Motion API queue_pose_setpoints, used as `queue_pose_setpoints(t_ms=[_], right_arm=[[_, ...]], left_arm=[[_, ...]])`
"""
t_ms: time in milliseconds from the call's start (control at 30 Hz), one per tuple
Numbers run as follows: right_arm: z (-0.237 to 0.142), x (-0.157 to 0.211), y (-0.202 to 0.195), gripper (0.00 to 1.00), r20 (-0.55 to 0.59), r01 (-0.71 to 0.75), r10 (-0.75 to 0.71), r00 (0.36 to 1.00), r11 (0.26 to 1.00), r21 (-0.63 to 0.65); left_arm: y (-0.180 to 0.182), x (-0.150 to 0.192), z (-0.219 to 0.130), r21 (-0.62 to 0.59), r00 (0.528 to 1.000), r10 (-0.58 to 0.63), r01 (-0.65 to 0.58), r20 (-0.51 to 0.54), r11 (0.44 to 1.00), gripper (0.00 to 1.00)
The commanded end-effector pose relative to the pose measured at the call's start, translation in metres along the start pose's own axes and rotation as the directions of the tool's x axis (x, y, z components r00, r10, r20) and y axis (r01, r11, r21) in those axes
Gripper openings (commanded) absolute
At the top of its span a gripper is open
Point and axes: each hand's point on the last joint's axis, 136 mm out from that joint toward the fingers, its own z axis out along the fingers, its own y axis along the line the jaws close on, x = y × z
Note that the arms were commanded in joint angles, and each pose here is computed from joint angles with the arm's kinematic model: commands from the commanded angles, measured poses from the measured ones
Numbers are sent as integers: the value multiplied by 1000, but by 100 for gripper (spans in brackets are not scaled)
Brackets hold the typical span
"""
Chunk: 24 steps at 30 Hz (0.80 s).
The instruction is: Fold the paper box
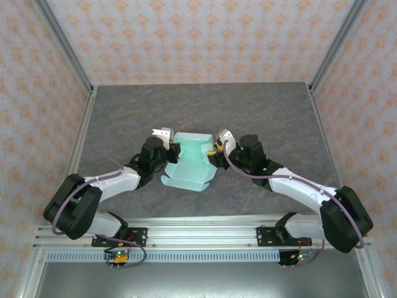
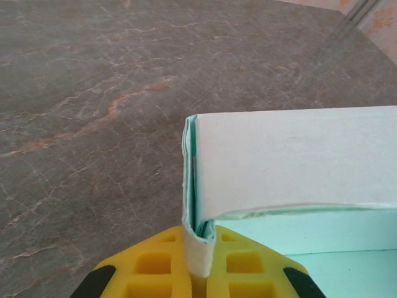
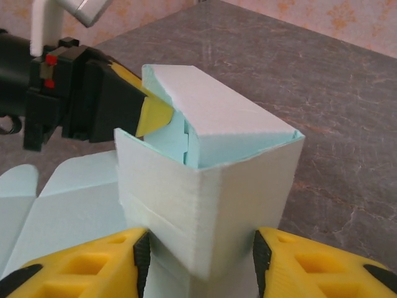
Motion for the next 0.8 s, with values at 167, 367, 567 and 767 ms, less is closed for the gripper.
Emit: queue_pose_setpoints(t_ms=[167, 367, 567, 767], right_arm=[[21, -12, -52, 41, 17, -79, 78, 997, 915, 397], [31, -14, -64, 37, 9, -52, 57, 998, 816, 576], [42, -9, -77, 36, 16, -83, 101, 995, 701, 708], [22, -9, -105, 24, 37, -69, 76, 996, 474, 878]], left_arm=[[-5, -18, -5, -90, 997, -3, 9, 71, 996, 5], [-6, -15, -3, -128, 997, -43, 52, 68, 990, 5], [-16, -11, 2, -132, 995, -72, 80, 64, 988, 5], [-17, -10, 2, -153, 994, -92, 100, 62, 983, 5]])
